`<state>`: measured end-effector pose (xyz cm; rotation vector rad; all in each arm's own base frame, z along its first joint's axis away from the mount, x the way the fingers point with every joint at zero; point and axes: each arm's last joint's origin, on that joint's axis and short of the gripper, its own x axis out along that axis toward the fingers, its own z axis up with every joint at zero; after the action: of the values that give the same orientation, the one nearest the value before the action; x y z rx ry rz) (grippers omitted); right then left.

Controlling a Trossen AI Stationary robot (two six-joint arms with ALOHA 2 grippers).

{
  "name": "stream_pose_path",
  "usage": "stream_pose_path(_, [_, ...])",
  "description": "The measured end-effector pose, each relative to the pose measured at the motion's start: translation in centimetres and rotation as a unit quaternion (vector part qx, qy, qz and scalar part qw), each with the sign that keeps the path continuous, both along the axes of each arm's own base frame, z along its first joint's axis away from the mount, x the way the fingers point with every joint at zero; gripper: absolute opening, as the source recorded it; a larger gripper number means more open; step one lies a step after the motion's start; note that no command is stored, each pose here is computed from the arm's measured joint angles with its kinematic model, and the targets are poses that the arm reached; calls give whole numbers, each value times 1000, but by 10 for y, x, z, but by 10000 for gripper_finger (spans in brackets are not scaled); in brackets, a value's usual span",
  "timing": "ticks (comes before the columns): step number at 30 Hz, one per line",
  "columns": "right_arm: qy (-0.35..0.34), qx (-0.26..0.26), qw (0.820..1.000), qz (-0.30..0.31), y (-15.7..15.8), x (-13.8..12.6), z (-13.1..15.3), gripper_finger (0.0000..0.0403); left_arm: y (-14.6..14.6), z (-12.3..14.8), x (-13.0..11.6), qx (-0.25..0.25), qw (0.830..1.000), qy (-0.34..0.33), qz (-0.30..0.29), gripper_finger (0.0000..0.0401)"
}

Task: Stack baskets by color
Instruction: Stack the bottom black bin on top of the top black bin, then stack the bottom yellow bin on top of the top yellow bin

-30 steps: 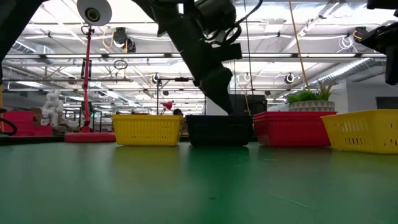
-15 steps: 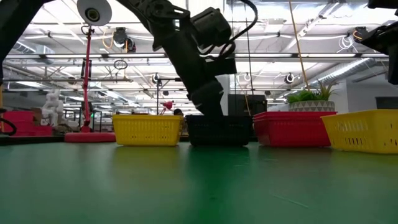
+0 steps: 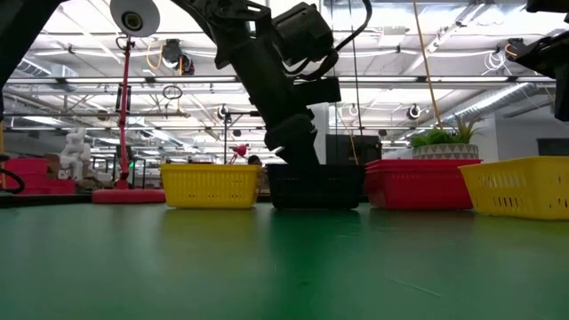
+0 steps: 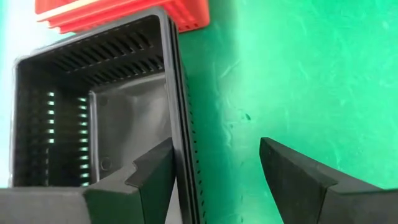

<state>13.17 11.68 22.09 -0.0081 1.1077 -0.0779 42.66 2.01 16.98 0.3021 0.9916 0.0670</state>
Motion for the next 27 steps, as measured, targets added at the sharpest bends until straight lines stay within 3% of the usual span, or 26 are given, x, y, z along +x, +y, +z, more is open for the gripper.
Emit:
stream_pose_path(10, [2,0,1000,3,0,0,0,118,-2,5,-1,3,1000,-5,-7,230])
stream_pose_path(19, [17,41,998,-33,2,-1,-1,119,-13,40,-10,9,999,-38,8,230])
stream_pose_path(27, [31,26,999,-34,-1,-3,-6,119,-35,72,-22,8,997,-72,-16,230])
